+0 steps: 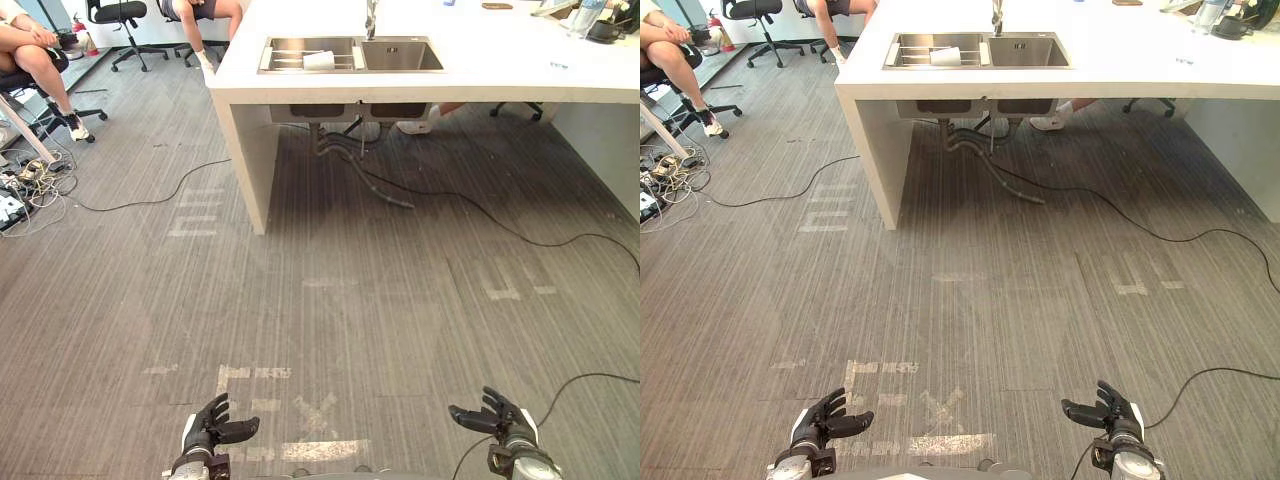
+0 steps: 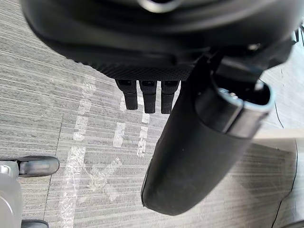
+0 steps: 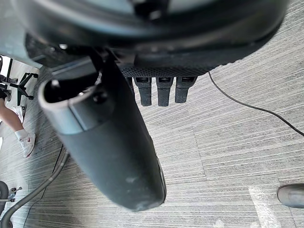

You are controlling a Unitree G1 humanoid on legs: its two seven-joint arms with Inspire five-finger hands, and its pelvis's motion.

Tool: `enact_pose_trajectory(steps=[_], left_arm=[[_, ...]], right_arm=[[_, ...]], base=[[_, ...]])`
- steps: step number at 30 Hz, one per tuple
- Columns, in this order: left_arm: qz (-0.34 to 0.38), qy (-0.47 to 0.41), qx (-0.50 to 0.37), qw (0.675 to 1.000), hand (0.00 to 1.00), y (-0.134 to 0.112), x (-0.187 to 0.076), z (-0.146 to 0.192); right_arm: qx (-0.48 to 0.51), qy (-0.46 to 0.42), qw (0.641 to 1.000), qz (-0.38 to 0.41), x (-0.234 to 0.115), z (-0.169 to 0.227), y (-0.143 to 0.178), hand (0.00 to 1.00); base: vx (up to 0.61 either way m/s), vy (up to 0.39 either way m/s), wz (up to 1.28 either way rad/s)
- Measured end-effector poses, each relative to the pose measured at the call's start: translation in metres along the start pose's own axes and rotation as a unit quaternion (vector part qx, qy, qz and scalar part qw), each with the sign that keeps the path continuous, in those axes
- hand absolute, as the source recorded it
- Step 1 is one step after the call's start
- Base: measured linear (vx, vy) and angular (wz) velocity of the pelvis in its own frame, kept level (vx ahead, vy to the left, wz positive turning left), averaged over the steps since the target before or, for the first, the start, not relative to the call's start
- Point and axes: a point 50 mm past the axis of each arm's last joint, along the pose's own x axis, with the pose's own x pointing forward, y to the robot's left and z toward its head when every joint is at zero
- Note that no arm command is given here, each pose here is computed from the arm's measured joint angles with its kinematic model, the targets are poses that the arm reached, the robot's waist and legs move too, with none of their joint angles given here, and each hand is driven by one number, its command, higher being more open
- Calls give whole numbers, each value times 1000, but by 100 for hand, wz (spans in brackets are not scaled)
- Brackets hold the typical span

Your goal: Walk over to the sink, pick up the cup, carry it to the dishwasher, place the cup inside the dishwasher, then close the dishwasher door

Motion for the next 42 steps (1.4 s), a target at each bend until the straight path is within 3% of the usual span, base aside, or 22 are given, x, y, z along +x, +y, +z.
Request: enact_pose_trajectory(steps=[25,35,42], left_arm=[[1,1,-16,1000,90,-1,-1,-2],[-22,-27,-29,999,90,-18,0,13],[-9,-74,-50,996,90,-20,11,48]], right_arm=[[17,-13,1000,-3,5,11,4,90],[36,19,999,6,3,-3,20,90],[12,22,1000,17,3,-3,21,90]], base=[[9,1,-4],[167,41,-12],[525,-118,41]])
